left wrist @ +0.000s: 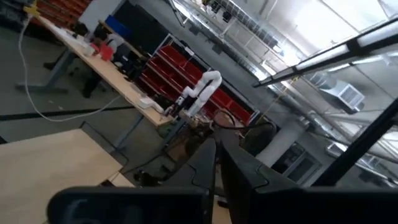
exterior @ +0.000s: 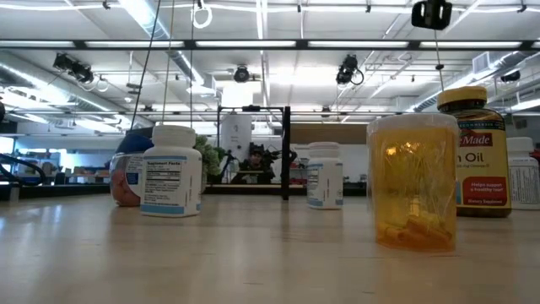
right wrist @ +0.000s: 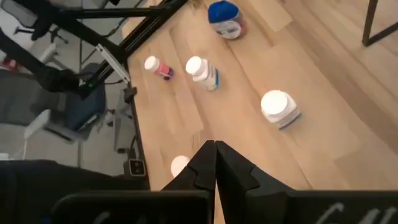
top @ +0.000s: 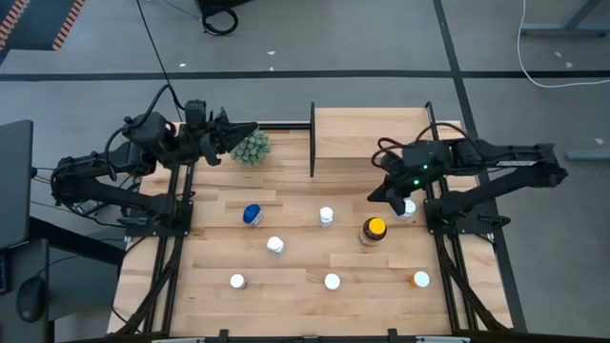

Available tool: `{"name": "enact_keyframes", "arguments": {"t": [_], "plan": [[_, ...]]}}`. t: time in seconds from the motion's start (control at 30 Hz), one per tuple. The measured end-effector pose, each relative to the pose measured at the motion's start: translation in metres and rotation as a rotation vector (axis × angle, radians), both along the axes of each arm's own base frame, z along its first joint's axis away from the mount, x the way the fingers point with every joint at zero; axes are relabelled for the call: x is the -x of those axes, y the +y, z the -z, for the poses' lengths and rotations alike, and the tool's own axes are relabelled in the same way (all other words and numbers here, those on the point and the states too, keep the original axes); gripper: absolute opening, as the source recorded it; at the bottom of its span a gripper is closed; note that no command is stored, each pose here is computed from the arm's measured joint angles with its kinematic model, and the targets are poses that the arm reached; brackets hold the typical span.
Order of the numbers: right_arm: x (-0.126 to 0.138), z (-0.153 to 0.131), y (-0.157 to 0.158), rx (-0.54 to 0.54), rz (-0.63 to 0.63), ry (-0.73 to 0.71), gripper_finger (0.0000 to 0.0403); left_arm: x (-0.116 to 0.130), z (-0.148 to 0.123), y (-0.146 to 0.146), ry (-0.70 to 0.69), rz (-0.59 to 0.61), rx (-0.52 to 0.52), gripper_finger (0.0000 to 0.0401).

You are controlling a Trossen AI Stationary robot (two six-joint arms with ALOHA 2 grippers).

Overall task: Pick and place medicine bottles onto shelf by color
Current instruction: Put the yellow medicine bottle on the shelf

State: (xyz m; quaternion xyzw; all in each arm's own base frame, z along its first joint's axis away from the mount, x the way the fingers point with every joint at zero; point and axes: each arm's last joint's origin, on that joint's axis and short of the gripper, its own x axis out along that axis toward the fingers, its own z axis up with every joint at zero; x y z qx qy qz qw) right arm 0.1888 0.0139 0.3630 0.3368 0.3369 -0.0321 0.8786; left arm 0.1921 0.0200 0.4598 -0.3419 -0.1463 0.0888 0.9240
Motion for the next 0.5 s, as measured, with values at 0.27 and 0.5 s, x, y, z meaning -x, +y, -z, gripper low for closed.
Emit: {"name": "enact_keyframes", "arguments": {"t": [0.27,0.5], "plan": [[-0.014,0.006,0.015,-0.108,0.023,0.055,0.0013,-0.002,0.004,-0.002,0.071,0.059,-0.108,0.0096],[-0.017,0.009,0.016,-0.186,0.083,0.095,0.0013,-0.001,0.004,-0.002,0.088,0.037,-0.213,0.0163]]}}
